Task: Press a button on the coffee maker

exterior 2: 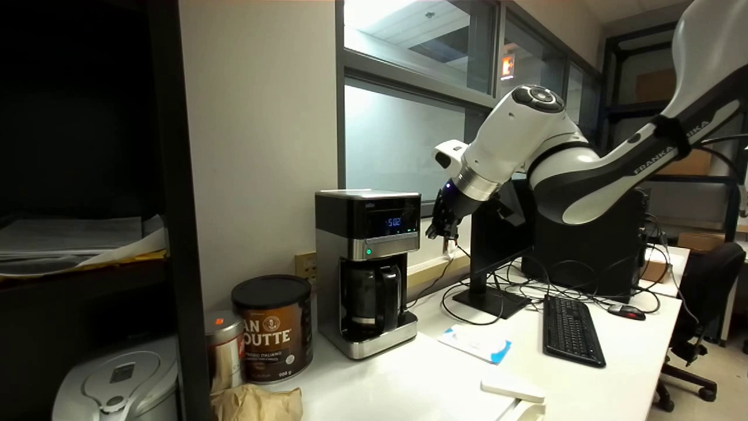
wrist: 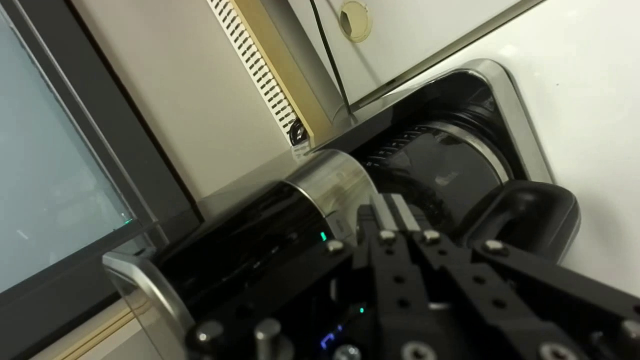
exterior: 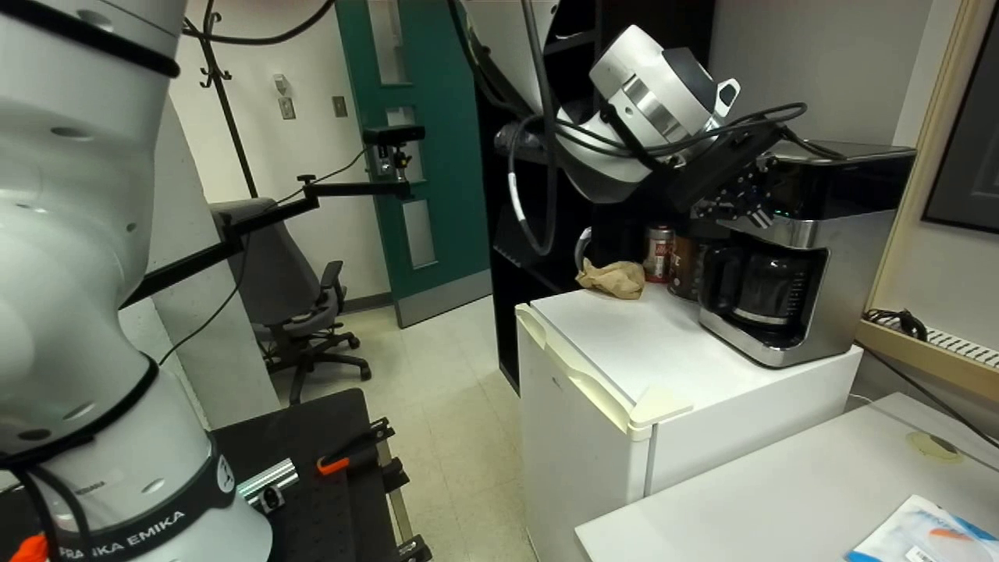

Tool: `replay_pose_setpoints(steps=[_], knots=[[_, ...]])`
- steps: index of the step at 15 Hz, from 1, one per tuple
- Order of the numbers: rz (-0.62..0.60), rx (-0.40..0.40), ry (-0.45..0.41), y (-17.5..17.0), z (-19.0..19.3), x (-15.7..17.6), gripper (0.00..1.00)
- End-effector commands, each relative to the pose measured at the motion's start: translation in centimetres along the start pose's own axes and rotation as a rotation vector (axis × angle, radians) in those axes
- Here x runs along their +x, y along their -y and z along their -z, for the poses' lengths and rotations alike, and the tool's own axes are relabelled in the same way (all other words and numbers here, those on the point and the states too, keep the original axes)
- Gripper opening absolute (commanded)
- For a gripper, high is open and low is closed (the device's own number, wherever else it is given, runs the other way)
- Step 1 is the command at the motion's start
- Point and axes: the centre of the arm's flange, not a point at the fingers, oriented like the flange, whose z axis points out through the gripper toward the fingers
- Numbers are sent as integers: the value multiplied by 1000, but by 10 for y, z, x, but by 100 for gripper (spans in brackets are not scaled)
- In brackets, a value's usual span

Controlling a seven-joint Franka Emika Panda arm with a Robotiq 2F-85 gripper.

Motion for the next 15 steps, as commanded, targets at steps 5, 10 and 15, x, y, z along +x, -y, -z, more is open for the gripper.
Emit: replay_pose_setpoints(steps=[5, 10, 15], knots=[[-18, -74, -26, -10, -32, 20, 0], [-22, -74, -25, -10, -41, 21, 0], [-24, -75, -27, -8, -41, 21, 0]])
